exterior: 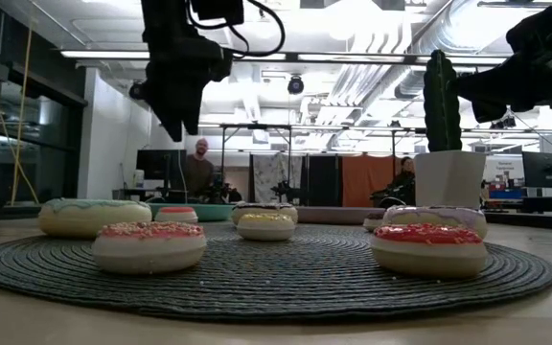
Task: Pick & Place donuts
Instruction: Put the small orange donut on the green plate
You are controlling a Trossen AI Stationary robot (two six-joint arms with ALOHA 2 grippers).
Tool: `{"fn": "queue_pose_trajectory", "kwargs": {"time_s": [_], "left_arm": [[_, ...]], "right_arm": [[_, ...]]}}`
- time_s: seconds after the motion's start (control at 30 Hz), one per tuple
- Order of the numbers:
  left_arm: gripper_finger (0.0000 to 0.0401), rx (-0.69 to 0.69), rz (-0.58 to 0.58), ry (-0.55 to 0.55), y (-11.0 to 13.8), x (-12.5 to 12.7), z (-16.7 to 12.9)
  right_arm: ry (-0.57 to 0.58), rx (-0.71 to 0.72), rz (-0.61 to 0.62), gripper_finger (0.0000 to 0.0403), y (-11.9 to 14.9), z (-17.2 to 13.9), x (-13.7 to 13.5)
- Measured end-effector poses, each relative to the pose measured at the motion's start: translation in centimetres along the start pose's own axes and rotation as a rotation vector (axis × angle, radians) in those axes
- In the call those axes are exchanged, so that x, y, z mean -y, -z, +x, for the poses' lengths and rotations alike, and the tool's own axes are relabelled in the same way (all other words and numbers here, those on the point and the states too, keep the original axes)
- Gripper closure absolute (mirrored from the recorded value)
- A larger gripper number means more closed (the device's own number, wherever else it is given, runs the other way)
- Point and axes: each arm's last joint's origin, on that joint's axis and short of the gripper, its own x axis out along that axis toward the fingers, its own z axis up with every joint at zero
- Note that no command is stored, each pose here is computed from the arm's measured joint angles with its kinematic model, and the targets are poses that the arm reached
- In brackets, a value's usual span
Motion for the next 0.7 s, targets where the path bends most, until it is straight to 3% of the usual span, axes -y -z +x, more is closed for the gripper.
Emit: {"fn": "queue_pose_trajectory", "kwargs": {"time_s": [0.2,0.33,0.7], "left_arm": [[0.0022,-0.032,-0.234,-0.008,0.3,-0.1,0.0],[0.0006,-0.071,-0.366,0.028,0.4,0.1,0.0],[0.0002,-0.247,-0.366,-0.021,0.2,1.9,5.4]], "right_arm": [[0.000,0.000,0.000,0.0402,0.0,0.0,0.0],[0.000,0.000,0.000,0.0402,0.0,0.0,0.0],[0.000,-0.001,0.000,0.0402,0.0,0.0,0.0]]}}
